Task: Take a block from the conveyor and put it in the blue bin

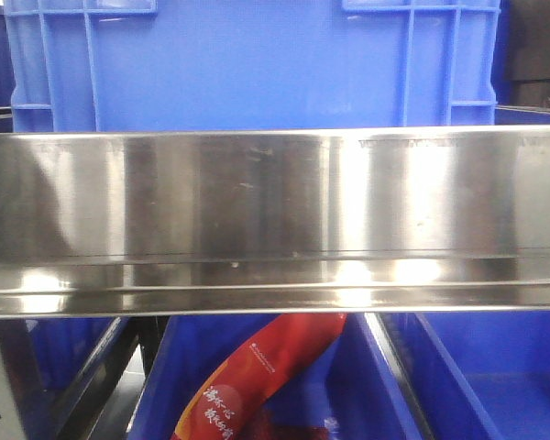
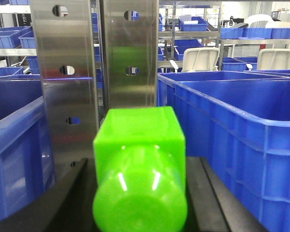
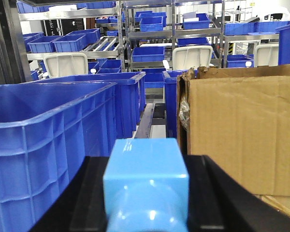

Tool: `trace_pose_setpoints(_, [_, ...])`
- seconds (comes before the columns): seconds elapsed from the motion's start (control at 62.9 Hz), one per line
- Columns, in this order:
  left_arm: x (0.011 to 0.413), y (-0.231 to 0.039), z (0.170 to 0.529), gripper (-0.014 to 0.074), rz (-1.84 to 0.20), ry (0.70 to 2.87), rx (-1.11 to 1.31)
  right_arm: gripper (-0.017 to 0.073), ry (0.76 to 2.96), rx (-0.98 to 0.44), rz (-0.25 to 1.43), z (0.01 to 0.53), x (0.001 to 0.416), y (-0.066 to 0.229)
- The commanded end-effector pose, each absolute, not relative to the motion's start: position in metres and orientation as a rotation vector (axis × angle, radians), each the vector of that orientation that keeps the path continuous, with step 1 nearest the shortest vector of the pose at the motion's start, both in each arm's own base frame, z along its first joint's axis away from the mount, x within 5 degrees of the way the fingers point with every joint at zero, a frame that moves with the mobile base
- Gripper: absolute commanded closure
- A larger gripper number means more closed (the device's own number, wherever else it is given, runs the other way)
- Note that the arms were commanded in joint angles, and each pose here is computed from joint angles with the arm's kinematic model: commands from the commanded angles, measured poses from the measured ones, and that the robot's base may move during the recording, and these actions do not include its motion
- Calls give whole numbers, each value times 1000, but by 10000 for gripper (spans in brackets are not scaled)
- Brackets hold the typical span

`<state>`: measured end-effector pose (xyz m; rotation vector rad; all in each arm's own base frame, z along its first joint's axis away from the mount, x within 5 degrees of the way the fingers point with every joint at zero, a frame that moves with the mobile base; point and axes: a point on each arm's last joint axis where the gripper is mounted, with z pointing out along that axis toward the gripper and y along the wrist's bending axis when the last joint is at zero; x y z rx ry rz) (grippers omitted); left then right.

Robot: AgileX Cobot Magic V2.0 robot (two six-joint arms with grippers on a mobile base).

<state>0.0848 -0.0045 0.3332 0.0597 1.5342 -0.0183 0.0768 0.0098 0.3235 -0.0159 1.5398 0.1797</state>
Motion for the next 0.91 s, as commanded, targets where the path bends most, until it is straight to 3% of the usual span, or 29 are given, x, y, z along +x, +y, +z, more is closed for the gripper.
trace_pose_setpoints(0.0, [84, -5, 335, 705, -17, 1514, 60, 721, 1522, -21, 171, 326, 76, 9])
trace_pose_setpoints(0.54, [85, -6, 337, 705, -100, 1528, 11, 721, 1467, -16, 170, 333, 76, 9])
trace_pose_setpoints(0.699, [86, -14, 360, 705, -110, 1673, 136, 721, 1399, -41, 185, 371, 78, 11])
trace_pose_setpoints(0.89, [102, -20, 394, 705, -82, 1698, 286, 721, 1453, -104, 221, 396, 114, 24])
